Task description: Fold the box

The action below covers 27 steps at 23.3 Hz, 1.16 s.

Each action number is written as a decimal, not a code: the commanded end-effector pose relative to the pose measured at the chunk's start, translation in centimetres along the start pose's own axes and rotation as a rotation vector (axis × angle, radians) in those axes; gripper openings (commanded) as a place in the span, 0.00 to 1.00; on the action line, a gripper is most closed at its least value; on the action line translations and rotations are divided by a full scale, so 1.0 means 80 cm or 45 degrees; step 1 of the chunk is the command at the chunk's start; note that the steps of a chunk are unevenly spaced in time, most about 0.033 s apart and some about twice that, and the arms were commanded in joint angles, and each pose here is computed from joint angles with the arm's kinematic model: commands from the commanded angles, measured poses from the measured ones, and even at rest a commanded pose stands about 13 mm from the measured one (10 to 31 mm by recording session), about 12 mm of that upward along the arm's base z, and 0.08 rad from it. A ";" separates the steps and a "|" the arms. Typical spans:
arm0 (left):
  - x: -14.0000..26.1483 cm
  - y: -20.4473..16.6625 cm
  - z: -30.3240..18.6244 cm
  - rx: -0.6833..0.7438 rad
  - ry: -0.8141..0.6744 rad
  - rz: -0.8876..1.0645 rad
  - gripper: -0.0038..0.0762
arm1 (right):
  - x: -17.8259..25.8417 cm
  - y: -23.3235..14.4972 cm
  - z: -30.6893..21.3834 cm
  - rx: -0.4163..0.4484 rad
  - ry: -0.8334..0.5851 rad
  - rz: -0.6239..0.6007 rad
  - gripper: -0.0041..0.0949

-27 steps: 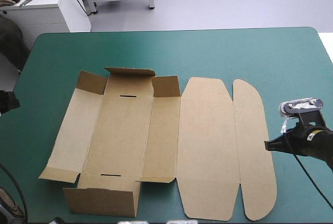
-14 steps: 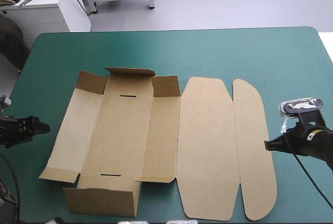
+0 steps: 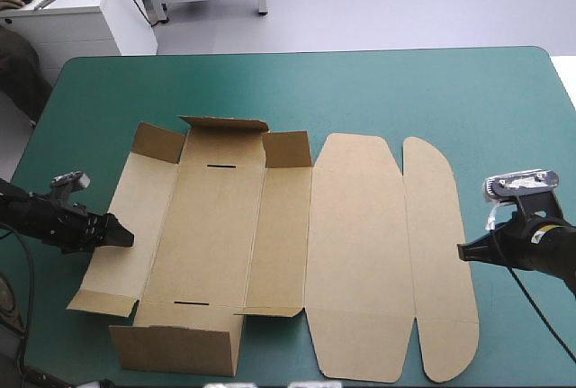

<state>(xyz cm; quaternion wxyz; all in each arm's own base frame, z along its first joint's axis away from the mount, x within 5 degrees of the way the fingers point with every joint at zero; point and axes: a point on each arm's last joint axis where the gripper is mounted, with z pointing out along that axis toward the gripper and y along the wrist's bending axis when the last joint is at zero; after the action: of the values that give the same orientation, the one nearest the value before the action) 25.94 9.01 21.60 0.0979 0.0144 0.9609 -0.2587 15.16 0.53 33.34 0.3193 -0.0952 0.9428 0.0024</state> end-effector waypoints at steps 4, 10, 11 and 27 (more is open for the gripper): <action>-0.006 -0.042 0.003 0.098 0.075 0.069 0.69 | -0.010 -0.003 -0.008 0.025 -0.086 -0.009 0.02; -0.007 -0.044 0.004 0.103 0.077 0.047 0.68 | -0.010 -0.003 -0.008 0.025 -0.086 -0.009 0.02; -0.007 -0.044 0.004 0.105 0.075 0.036 0.67 | -0.010 -0.003 -0.008 0.025 -0.086 -0.009 0.02; -0.009 -0.029 0.023 0.123 0.153 -0.073 0.04 | -0.010 -0.003 -0.008 0.025 -0.080 -0.016 0.02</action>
<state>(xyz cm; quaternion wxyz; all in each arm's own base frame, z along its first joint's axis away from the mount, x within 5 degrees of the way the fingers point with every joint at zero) 27.07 6.33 20.56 0.0364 -0.0184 0.9516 -0.3048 15.17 0.50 33.34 0.3194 -0.0972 0.9426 0.0010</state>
